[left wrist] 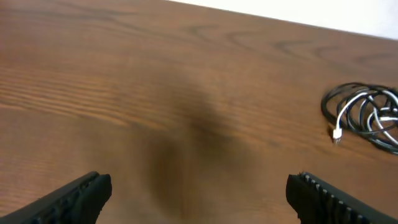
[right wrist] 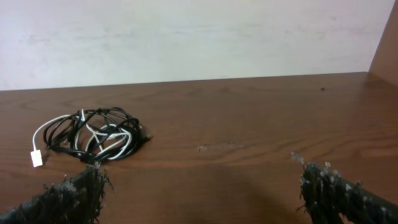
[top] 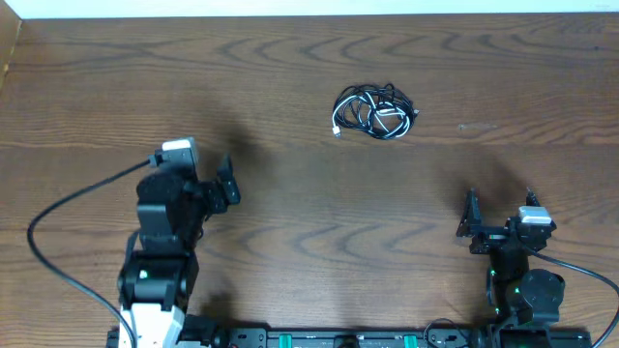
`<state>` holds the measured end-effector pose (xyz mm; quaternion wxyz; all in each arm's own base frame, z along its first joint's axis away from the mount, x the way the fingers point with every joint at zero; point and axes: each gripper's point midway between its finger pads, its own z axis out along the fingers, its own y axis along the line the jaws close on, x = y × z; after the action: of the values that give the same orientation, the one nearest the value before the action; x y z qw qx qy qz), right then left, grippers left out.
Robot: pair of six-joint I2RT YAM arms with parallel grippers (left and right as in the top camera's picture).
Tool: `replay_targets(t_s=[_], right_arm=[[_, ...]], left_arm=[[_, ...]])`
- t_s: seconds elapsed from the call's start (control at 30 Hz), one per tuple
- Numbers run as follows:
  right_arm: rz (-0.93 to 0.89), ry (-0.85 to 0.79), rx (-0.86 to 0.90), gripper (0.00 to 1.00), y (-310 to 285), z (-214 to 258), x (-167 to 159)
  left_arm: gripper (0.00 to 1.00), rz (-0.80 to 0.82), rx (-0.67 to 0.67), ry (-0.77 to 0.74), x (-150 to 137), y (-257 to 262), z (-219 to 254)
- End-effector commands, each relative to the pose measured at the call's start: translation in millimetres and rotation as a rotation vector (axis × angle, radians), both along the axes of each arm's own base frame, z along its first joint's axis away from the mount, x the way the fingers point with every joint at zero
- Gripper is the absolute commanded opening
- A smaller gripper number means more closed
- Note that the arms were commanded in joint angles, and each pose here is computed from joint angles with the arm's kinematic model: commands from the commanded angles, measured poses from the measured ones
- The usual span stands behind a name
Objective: Untangle cables
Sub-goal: 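Move the left gripper forward toward the black-and-white cable bundle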
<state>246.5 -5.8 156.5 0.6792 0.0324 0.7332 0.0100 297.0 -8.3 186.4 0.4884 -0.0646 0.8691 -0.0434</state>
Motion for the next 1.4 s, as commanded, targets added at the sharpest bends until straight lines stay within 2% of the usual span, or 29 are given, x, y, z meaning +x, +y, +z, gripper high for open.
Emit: replay_targets(t_s=[0.0,0.9,1.13,1.37], right_arm=[[0.002,-0.004,0.009,0.99,1.0,0.5,-0.3],[0.002,-0.004,0.009,0.99,1.0,0.5,-0.3],[0.002,-0.004,0.009,0.99,1.0,0.5,-0.3],[0.002,-0.004,0.009,0.99,1.0,0.5,-0.3]], left_arm=[[0.95,-0.016,0.005,0.016,12.4,-1.9,13.2],[0.95,-0.138,0.030,0.232,55.4,-18.1,3.9],[0.95,-0.255,-0.015,0.273,72.5,-39.8,-3.3],[0.95,-0.378,0.046,0.277,91.1,-73.3,-3.5]])
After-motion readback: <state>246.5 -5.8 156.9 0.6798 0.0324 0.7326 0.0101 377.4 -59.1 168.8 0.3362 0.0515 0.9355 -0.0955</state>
